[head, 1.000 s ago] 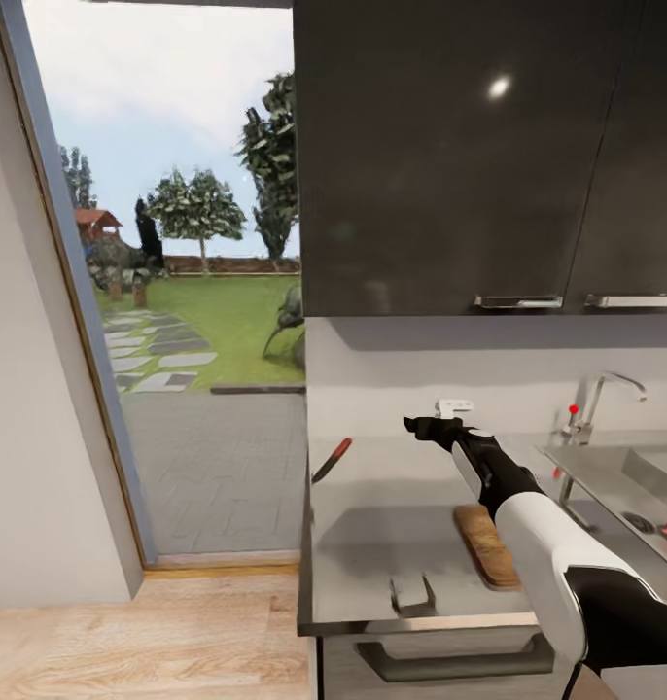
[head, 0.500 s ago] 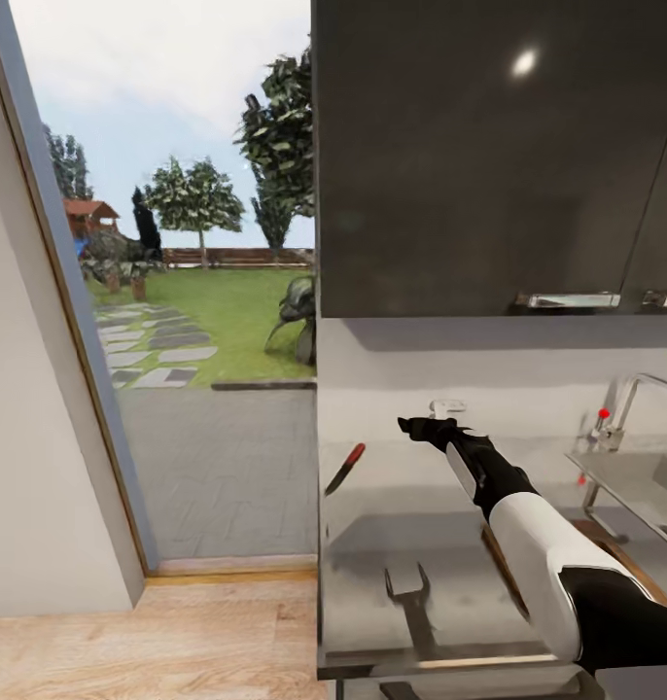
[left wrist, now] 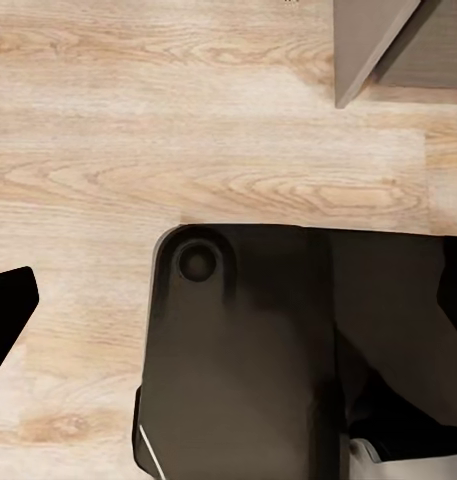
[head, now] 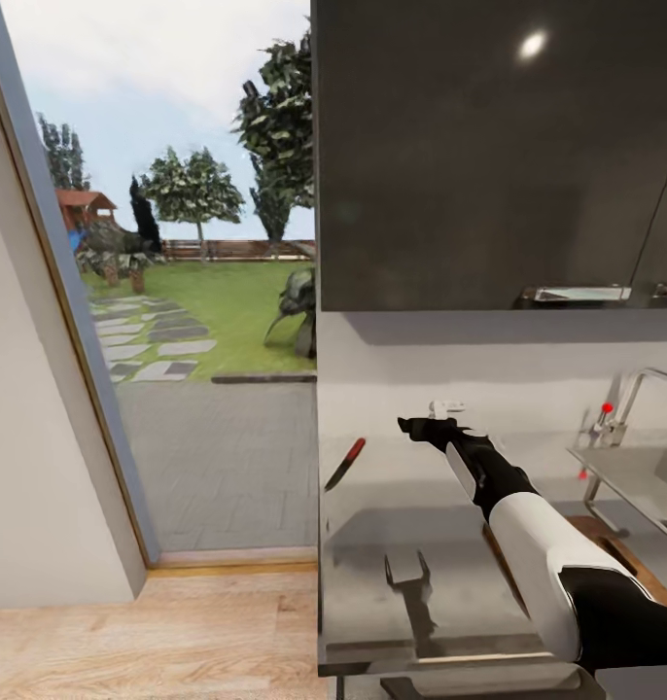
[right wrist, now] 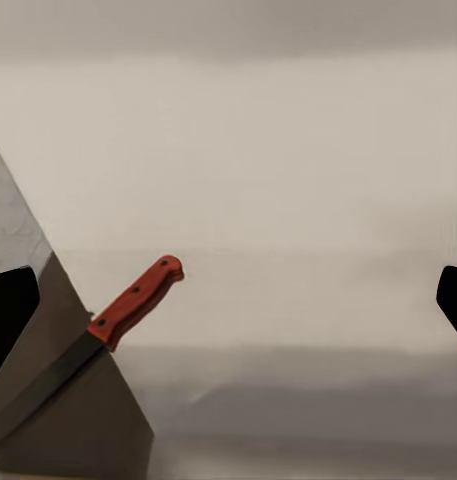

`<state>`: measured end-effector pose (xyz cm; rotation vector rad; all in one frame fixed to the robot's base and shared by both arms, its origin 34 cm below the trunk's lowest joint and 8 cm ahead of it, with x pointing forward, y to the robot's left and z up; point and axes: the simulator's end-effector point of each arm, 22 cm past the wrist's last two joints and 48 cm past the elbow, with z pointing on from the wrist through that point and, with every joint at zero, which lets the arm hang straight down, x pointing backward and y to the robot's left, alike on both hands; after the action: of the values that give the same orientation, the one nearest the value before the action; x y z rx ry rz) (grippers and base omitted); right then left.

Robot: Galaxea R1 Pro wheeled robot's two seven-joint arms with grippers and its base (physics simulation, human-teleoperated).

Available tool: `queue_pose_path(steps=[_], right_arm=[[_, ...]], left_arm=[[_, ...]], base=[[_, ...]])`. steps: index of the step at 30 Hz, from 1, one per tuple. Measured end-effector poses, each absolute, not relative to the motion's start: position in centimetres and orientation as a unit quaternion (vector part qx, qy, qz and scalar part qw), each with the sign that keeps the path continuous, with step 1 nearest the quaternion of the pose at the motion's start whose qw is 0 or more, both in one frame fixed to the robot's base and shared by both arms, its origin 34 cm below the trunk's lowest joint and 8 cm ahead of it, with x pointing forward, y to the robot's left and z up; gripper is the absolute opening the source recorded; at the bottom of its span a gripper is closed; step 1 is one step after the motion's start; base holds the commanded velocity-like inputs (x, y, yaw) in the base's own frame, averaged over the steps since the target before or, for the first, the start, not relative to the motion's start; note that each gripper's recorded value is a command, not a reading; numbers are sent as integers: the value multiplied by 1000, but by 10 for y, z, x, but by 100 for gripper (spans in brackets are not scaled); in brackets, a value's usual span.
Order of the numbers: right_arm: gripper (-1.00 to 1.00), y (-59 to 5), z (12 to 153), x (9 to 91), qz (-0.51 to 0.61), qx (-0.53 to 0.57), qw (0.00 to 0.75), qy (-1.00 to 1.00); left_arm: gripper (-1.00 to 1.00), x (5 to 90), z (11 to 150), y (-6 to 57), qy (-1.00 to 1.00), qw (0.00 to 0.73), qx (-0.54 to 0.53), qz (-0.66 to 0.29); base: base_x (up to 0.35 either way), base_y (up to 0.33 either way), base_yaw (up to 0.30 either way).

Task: In the kitchen, take the Vidalia onion out of the sink, dice it on the chopping board with the paring knife, put the diced onion into the bowl on the countertop, then place both the paring knife and the chopping board into the sink.

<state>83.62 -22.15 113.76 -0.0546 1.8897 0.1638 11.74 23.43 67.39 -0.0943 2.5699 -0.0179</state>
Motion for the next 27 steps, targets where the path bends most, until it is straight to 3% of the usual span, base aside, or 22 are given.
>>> queue_pose_path(steps=[10, 19, 27], right_arm=[[100, -223, 1126, 838, 63, -29, 577, 814], [100, -222, 1117, 840, 63, -30, 572, 817], [100, -222, 1108, 842, 63, -30, 567, 820]], left_arm=[[100, 111, 674, 235, 961, 273, -35, -6], [100, 106, 674, 235, 963, 266, -36, -6], [100, 102, 674, 234, 965, 259, -36, -6]], base=[[8, 5, 0], [126, 154, 0], [23, 26, 0]])
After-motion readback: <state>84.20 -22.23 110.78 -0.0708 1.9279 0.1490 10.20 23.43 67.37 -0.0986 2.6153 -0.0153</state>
